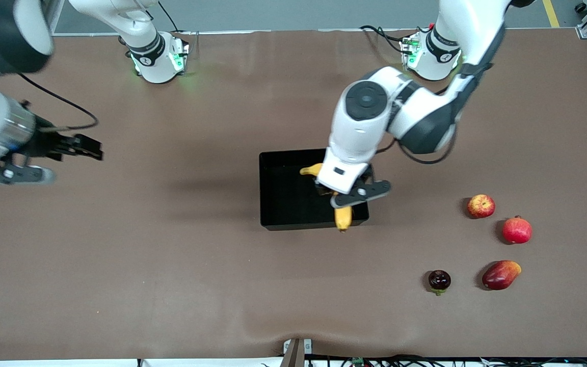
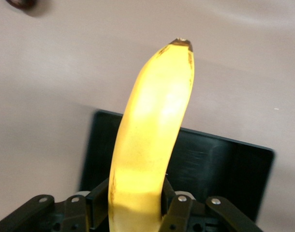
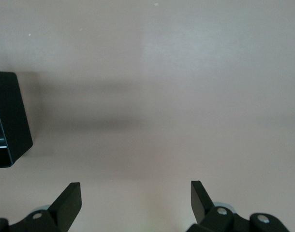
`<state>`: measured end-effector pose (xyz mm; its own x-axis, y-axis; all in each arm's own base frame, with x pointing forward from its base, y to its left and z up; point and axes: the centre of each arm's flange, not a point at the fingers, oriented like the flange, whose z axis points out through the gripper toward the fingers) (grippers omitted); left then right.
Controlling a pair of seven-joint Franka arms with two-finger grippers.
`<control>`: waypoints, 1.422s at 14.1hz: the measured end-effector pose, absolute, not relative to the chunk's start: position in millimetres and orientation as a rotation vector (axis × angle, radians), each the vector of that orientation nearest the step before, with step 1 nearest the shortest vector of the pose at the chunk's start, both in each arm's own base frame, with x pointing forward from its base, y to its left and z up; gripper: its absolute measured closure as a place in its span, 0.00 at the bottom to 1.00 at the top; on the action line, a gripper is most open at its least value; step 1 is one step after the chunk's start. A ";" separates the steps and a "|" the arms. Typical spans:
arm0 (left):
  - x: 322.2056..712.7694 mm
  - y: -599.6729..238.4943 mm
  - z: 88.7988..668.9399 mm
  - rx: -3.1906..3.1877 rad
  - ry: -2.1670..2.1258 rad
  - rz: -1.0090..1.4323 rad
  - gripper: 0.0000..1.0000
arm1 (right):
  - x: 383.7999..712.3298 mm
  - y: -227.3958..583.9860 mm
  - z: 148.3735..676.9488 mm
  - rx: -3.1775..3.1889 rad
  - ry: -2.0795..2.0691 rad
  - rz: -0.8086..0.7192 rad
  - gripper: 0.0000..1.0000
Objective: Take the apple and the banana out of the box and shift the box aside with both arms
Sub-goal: 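Place the banana beside the apple while the right gripper reaches the box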
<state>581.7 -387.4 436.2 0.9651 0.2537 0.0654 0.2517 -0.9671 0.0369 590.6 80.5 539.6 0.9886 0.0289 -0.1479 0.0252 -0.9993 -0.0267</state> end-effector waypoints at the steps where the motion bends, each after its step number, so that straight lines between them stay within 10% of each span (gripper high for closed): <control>1: 588.1 -362.9 437.5 3.114 0.354 0.091 0.62 | 596.7 98.1 524.4 -3.111 -0.083 0.237 0.00; 12: 627.4 -91.4 313.9 3.177 0.067 -0.142 0.62 | 601.6 307.4 354.4 -3.116 -0.518 0.215 0.00; 20: 628.5 -75.1 181.6 3.133 -0.025 -0.133 0.62 | 556.6 419.6 297.0 -3.128 -0.431 0.092 0.00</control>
<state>628.5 -75.1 181.6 0.9962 -0.0165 -0.0850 -0.0160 -0.9999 0.0060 556.6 419.6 297.0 0.9611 0.2698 -0.0601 0.2707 -0.9626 0.0087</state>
